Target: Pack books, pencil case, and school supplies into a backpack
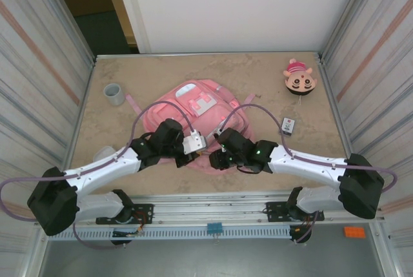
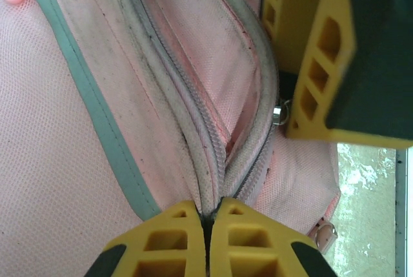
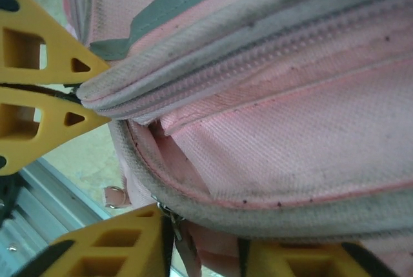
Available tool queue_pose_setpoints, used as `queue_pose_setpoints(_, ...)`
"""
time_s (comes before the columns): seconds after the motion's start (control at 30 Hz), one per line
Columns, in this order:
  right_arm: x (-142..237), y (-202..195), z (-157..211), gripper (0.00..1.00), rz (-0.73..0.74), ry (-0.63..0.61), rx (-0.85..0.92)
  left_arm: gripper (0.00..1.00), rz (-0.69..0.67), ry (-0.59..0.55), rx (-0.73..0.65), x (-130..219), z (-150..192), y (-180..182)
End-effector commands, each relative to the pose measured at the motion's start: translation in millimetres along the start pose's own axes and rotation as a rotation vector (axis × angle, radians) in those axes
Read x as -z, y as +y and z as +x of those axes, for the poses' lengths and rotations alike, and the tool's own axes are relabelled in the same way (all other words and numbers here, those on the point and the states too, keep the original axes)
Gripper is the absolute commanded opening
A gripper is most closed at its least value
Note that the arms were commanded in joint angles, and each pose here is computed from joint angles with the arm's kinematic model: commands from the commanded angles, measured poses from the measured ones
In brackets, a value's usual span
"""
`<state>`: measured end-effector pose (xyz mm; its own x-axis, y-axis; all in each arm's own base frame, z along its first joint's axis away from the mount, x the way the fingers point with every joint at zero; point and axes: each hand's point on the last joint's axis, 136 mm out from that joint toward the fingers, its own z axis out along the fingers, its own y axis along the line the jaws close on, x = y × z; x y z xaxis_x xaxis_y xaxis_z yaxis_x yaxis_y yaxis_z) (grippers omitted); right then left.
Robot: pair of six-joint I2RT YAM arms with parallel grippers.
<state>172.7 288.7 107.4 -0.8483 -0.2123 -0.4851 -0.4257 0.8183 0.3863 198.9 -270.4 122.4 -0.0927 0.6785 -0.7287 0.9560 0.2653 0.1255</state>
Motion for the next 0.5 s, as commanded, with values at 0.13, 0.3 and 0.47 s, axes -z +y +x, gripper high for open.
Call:
queue_pose_setpoints(0.13, 28, -30, -10, 0.02, 0.176, -0.039, 0.040, 0.00, -0.078, 0.035, 0.012, 13, 5, 23)
queue_pose_setpoints(0.3, 46, -60, -6, 0.00, 0.197, -0.018, -0.014, 0.00, -0.100, 0.101, 0.004, 23, 28, 30)
queue_pose_setpoints(0.47, 54, -55, -14, 0.00, 0.101, -0.038, -0.027, 0.00, -0.099, 0.114, 0.013, 28, 31, 28)
